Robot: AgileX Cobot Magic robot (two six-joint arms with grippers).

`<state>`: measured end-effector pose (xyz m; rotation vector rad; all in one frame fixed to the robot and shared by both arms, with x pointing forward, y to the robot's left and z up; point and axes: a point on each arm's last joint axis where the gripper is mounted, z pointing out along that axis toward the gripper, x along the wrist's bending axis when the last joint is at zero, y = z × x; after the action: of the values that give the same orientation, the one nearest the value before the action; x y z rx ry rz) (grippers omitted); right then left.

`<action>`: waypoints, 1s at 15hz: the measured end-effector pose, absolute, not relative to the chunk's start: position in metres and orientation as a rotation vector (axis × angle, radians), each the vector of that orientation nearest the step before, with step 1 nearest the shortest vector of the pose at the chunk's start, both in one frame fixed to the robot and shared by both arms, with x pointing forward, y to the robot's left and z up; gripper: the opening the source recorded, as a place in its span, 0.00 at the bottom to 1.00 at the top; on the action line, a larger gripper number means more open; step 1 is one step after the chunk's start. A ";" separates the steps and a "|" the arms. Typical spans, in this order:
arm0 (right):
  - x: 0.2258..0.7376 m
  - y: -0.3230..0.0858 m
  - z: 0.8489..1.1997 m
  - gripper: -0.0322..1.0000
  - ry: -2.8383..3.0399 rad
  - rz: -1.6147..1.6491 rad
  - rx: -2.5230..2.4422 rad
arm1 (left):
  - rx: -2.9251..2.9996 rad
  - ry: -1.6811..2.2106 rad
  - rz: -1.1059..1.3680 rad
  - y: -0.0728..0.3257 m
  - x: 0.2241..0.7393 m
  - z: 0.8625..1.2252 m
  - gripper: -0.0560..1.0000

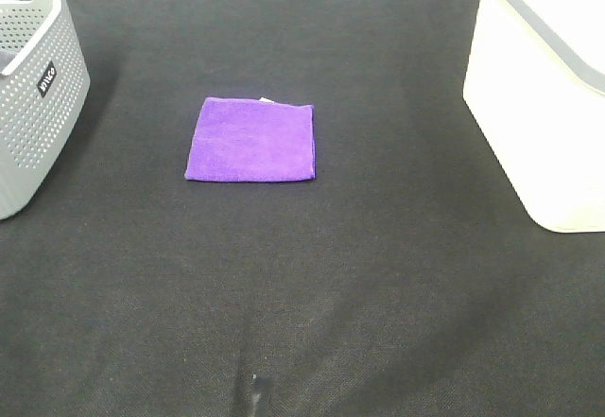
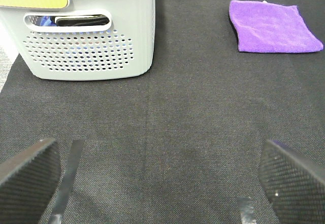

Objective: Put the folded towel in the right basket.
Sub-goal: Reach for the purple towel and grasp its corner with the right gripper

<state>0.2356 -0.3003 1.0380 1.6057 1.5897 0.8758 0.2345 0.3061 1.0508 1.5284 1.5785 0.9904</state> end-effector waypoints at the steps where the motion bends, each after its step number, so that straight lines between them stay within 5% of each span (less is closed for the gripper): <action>1: 0.236 -0.300 1.038 0.98 1.590 0.876 1.606 | 1.528 1.578 0.990 0.306 0.234 1.051 0.99; 15: 0.236 -0.300 1.038 0.98 1.590 0.876 1.606 | 1.528 1.578 0.990 0.306 0.234 1.051 0.99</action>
<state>0.2356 -0.3003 1.0380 1.6057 1.5897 0.8758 0.2345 0.3061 1.0508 1.5284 1.5785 0.9904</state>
